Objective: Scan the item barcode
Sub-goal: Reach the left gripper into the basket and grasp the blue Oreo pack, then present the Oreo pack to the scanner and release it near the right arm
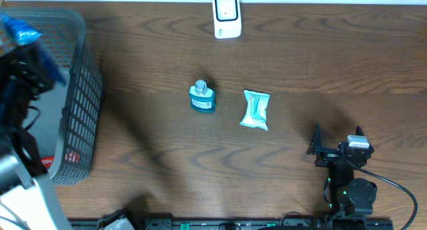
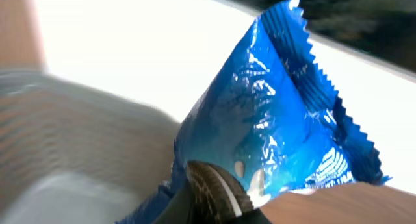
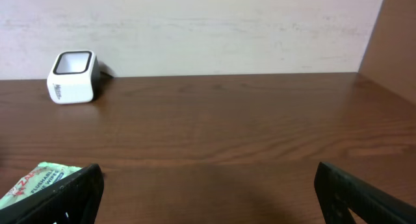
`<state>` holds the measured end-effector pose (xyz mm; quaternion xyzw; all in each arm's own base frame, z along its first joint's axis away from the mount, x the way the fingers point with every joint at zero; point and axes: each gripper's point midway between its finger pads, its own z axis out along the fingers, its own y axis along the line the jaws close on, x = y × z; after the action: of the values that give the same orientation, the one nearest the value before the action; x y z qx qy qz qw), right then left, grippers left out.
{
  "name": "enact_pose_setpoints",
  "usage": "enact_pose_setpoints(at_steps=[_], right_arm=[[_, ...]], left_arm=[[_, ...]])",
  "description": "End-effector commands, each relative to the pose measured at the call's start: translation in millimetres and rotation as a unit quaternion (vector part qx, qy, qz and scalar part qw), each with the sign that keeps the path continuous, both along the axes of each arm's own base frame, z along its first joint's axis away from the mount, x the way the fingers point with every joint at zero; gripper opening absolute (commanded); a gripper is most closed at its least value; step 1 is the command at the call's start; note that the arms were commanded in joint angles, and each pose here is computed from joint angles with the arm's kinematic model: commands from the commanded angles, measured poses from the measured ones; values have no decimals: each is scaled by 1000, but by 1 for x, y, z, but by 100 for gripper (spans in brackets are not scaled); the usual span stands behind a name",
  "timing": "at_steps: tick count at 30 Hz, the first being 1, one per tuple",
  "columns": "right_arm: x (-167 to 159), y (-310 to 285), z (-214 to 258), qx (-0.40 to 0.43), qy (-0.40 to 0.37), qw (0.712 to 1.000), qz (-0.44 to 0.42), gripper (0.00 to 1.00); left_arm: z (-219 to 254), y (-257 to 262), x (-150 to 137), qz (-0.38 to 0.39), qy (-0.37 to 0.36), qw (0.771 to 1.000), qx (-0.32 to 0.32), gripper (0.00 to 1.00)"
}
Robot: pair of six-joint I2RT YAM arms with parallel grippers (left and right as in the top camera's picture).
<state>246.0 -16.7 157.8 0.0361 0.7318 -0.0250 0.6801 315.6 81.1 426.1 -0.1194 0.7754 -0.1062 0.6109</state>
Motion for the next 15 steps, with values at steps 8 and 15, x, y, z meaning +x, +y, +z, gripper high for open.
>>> enact_pose_setpoints(at_steps=[8, 15], right_arm=[[0, 1, -1, -6, 1, 1000, 1, 99], [0, 1, -1, -6, 1, 1000, 1, 99]], left_arm=[[59, -218, -80, -515, -149, 843, 35, 7], [3, -303, -61, -653, -95, 751, 5, 7]])
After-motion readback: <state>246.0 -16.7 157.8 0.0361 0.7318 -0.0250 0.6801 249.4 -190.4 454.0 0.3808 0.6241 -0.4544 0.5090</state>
